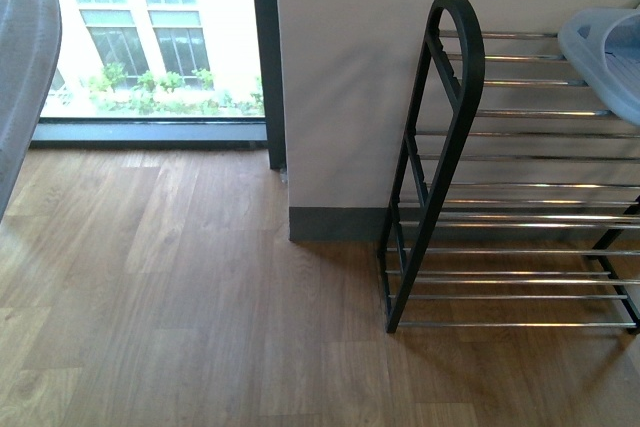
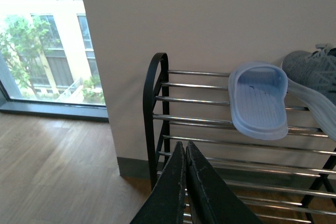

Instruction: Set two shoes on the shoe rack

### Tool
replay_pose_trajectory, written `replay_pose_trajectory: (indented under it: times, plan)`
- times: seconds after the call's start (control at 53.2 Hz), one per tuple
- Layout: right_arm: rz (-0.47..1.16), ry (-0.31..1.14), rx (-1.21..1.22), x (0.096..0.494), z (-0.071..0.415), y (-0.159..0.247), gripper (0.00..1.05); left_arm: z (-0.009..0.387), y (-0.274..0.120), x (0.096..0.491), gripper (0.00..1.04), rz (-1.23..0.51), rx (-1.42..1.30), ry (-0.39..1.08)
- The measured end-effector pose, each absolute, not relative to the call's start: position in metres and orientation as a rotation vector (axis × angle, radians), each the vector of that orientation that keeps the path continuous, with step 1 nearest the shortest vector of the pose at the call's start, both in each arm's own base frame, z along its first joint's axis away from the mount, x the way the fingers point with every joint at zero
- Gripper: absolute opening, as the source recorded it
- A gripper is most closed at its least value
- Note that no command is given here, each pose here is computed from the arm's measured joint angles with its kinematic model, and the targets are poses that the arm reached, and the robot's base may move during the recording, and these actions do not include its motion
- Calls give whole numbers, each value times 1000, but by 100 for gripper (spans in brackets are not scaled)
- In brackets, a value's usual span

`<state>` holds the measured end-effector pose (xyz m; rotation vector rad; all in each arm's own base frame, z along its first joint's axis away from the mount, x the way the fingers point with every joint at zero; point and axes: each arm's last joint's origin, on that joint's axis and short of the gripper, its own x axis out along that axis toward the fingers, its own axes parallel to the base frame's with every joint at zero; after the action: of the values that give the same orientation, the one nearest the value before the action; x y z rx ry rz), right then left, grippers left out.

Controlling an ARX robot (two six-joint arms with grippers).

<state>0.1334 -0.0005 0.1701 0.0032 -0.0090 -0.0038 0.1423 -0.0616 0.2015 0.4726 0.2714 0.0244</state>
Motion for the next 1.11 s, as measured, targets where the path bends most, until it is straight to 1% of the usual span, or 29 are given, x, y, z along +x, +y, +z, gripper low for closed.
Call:
replay_pose_trajectory:
  times: [0.92,0.995,1.108]
  plan:
    - [-3,-21,3,108,173,0,1,202,-62,142,2,24,473,271]
    - [-2,14,3,102,168,0,1,202,-62,142,2,24,473,271]
    - [-5,-15,3,97,170,0,1,202,-62,142,2,26,473,271]
